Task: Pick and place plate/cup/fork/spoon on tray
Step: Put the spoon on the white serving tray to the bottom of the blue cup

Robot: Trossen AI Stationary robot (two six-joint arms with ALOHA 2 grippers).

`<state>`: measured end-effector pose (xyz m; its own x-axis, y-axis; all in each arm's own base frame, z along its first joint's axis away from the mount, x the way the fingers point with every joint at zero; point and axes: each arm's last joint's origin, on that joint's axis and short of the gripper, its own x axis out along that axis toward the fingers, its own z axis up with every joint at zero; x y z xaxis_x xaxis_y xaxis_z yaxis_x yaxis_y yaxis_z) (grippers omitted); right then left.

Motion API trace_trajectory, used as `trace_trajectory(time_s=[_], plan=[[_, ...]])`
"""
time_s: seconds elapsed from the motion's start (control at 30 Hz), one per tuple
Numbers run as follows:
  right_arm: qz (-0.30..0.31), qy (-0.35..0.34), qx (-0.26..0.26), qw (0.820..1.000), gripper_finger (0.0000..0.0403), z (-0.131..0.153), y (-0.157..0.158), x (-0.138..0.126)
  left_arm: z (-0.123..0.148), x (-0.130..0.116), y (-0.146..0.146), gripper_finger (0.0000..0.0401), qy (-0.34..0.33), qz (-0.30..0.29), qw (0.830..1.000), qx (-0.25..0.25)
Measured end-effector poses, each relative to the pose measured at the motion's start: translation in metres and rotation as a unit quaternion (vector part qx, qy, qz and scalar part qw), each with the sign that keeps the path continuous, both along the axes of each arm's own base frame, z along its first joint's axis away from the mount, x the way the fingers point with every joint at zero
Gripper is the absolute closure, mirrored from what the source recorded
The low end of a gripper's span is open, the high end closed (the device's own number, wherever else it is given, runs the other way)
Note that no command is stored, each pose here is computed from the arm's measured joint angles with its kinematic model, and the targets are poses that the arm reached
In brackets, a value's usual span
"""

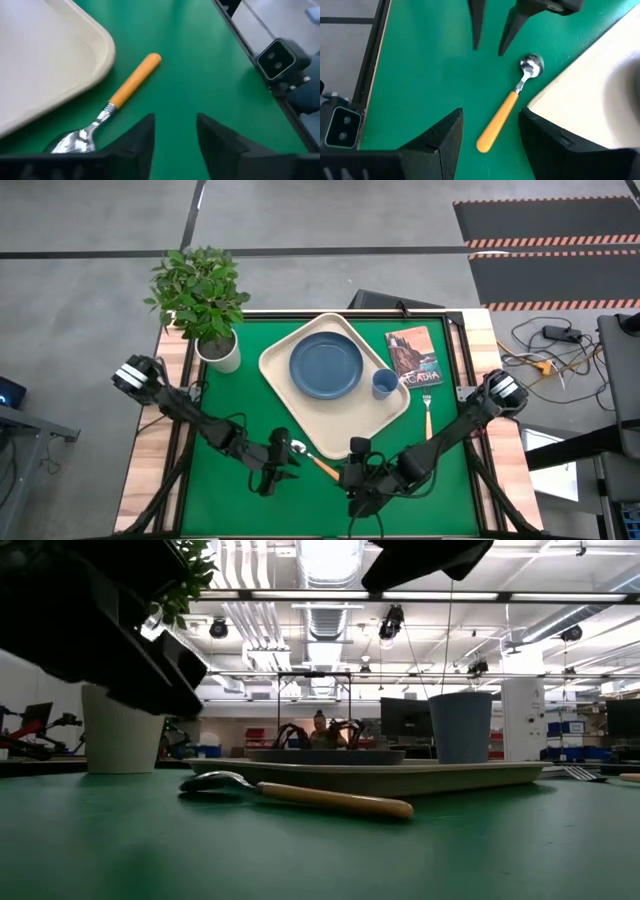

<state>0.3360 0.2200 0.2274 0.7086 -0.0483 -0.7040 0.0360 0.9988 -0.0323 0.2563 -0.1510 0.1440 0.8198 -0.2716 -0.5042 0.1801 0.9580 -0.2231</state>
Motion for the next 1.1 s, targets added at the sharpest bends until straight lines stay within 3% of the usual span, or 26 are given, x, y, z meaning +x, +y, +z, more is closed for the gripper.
trace_trajectory(time_s=[0.07,0.17,0.3,0.47,0.83,1.1], plan=[[-0.001,0.0,0.002,1.0,0.0223,0.001,-0.002,-0.005,0.002,0.008,-0.007,0.0236,-0.01,0.003,1.0,0.01],[-0.008,-0.001,0.006,1.0,0.0225,0.002,-0.005,-0.012,0.004,0.014,-0.018,0.021,-0.021,0.002,0.996,0.088],[-0.016,-0.002,0.014,1.0,0.0225,0.0,-0.01,-0.02,0.004,0.015,-0.019,0.0203,0.018,0.044,0.982,0.184],[-0.035,0.0,0.006,0.999,0.0224,-0.006,-0.016,-0.028,0.003,0.014,-0.016,0.0203,0.02,0.052,0.968,0.244],[-0.041,-0.006,0.0,0.999,0.0225,-0.012,-0.019,-0.03,-0.006,0.008,-0.013,0.0203,0.031,0.049,0.966,0.251],[-0.041,-0.007,0.0,0.999,0.0222,-0.012,-0.019,-0.03,-0.036,0.014,-0.014,0.0203,0.028,0.072,0.96,0.269]])
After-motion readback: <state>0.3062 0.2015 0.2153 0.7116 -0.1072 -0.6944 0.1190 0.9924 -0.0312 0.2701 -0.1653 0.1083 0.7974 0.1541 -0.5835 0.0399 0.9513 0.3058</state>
